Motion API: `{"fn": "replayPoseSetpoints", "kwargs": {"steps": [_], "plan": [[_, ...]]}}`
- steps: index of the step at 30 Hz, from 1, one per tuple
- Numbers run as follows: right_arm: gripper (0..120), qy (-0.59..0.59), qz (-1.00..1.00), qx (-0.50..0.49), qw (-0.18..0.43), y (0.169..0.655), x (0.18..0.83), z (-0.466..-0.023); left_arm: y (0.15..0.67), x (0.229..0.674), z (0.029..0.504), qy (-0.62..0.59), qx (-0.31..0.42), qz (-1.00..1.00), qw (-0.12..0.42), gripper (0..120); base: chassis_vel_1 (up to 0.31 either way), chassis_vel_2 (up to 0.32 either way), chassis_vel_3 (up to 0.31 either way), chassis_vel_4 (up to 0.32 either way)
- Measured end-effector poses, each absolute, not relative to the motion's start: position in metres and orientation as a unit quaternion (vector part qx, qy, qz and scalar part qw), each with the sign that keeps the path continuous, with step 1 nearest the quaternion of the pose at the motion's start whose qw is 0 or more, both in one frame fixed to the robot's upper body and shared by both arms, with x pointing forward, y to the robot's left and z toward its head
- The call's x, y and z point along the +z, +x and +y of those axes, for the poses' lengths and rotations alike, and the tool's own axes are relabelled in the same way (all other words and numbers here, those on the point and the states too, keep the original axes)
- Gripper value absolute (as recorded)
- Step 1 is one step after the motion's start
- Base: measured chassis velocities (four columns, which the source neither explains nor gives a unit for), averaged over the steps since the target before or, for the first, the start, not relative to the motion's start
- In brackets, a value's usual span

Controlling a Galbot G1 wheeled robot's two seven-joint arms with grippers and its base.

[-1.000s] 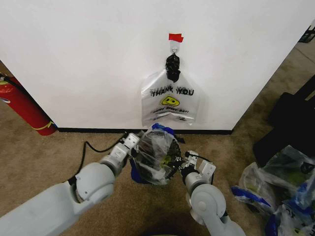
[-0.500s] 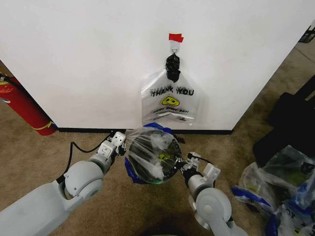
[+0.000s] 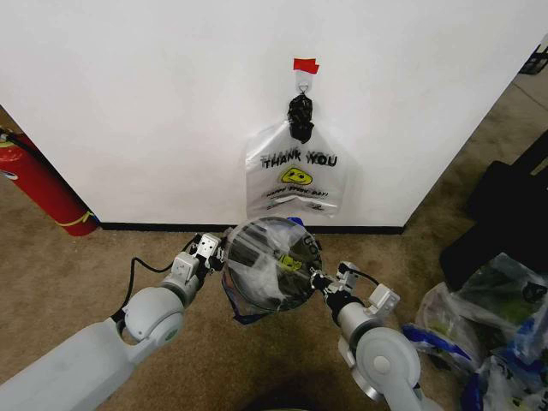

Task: Pick up the garbage bag from the wall and place it over the trash bin.

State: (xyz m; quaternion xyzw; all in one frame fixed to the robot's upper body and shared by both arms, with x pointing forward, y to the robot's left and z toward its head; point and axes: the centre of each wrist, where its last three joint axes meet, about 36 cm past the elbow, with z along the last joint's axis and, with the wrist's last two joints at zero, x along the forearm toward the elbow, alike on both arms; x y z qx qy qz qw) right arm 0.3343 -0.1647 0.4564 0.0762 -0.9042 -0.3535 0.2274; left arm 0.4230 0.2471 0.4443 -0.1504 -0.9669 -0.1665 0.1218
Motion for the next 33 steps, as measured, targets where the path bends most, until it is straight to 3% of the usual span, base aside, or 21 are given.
{"fn": "replayPoseSetpoints", "kwargs": {"steps": [7,9,14,17,22,23,25,27,33], "plan": [[0,0.071,-0.907,-0.348,0.228,0.335,0.457,-0.169,0.415,0.449,0.249,-0.155,-0.16,-0.968,0.116,1,0.0,0.0,0.0,0.0],[0,0.068,-0.907,-0.347,0.229,0.334,0.457,-0.168,0.408,0.458,0.247,-0.16,-0.148,-0.969,0.116,13,0.0,0.0,0.0,0.0],[0,0.058,-0.906,-0.347,0.235,0.336,0.453,-0.168,0.401,0.47,0.25,-0.157,-0.14,-0.971,0.111,26,0.0,0.0,0.0,0.0],[0,0.05,-0.907,-0.345,0.237,0.338,0.451,-0.171,0.391,0.475,0.253,-0.148,-0.138,-0.973,0.11,41,0.0,0.0,0.0,0.0],[0,0.043,-0.909,-0.341,0.236,0.339,0.448,-0.172,0.384,0.478,0.256,-0.135,-0.137,-0.975,0.108,52,0.0,0.0,0.0,0.0],[0,0.036,-0.912,-0.335,0.233,0.339,0.445,-0.173,0.376,0.485,0.255,-0.126,-0.132,-0.978,0.1,62,0.0,0.0,0.0,0.0],[0,0.028,-0.917,-0.327,0.227,0.34,0.442,-0.172,0.364,0.498,0.248,-0.127,-0.122,-0.98,0.09,71,0.0,0.0,0.0,0.0],[0,0.025,-0.919,-0.325,0.224,0.34,0.441,-0.17,0.357,0.506,0.242,-0.133,-0.115,-0.981,0.087,71,0.0,0.0,0.0,0.0],[0,0.016,-0.929,-0.31,0.202,0.337,0.442,-0.165,0.335,0.538,0.217,-0.181,-0.074,-0.977,0.083,49,0.0,0.0,0.0,0.0]]}}
